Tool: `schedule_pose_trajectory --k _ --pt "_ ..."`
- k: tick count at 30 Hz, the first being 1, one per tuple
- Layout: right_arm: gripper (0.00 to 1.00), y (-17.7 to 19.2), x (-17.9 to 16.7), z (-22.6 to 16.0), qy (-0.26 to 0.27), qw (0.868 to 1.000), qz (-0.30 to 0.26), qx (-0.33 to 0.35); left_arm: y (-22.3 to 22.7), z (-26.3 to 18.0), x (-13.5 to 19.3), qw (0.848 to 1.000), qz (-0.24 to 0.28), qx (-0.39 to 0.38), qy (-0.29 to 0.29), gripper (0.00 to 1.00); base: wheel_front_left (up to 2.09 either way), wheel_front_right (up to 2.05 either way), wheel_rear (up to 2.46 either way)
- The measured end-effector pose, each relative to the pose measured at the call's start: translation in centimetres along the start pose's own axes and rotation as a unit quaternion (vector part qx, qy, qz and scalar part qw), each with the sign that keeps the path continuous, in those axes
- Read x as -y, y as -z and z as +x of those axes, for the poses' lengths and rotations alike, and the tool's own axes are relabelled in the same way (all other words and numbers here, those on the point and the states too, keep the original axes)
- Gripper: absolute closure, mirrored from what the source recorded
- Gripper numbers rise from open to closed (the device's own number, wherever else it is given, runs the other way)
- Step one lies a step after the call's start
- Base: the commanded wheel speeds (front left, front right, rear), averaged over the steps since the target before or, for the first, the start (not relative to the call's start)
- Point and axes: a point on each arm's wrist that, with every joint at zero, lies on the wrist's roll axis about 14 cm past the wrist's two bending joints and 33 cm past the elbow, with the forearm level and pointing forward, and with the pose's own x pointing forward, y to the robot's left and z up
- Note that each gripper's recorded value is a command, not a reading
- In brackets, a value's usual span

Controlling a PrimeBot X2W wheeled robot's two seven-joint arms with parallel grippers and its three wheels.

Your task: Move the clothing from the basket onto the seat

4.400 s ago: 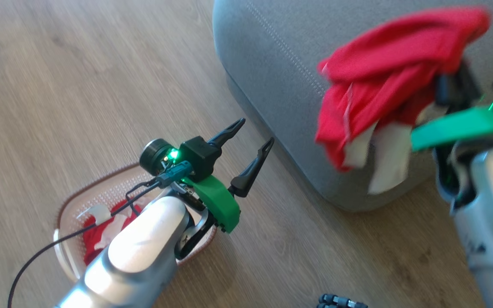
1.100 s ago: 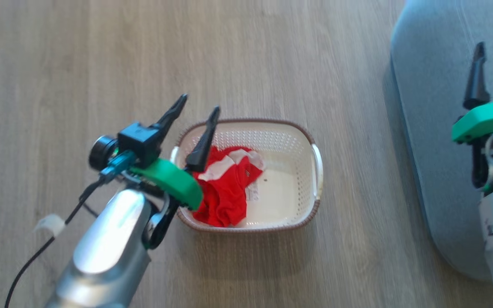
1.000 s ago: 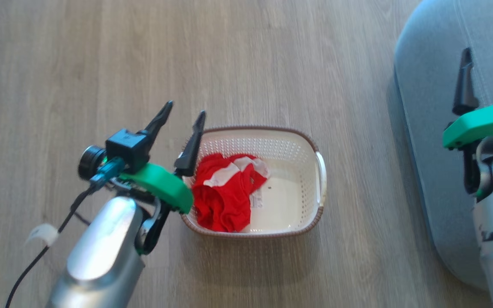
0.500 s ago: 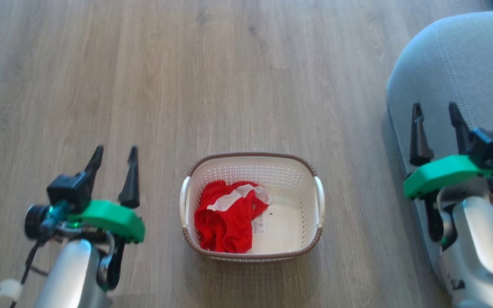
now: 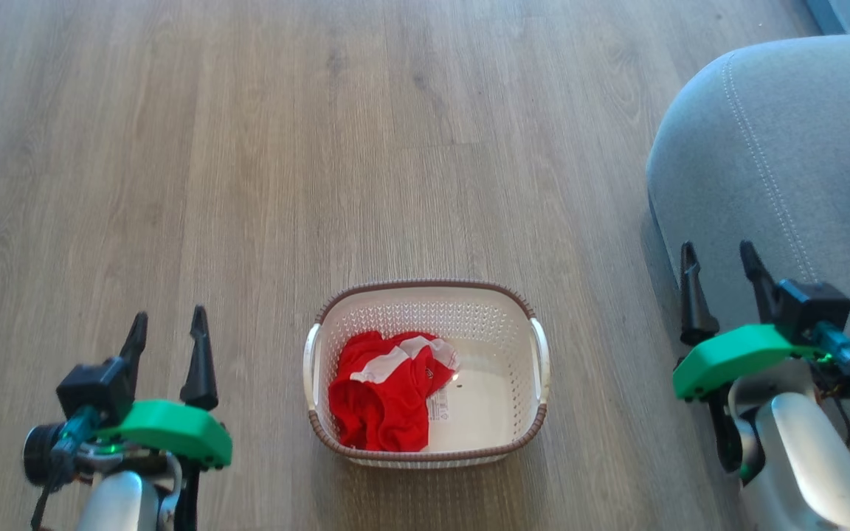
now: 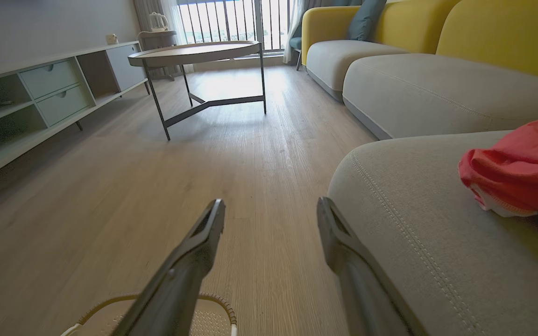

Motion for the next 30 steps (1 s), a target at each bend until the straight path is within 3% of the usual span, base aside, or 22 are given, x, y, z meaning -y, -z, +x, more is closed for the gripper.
schedule_pose_trajectory --k 12,30 --pt "0.00 2.4 -1.3 -2.3 -0.009 0.999 0.012 -0.034 0.6 -2.8 -2.1 0.999 0.011 -0.007 -0.039 0.00 0.00 0.00 0.00" --pt "0.00 3.5 -2.7 -2.6 -0.025 0.998 0.029 -0.050 -0.4 -3.2 -2.0 0.999 0.019 0.010 -0.042 0.00 0.00 0.00 0.00"
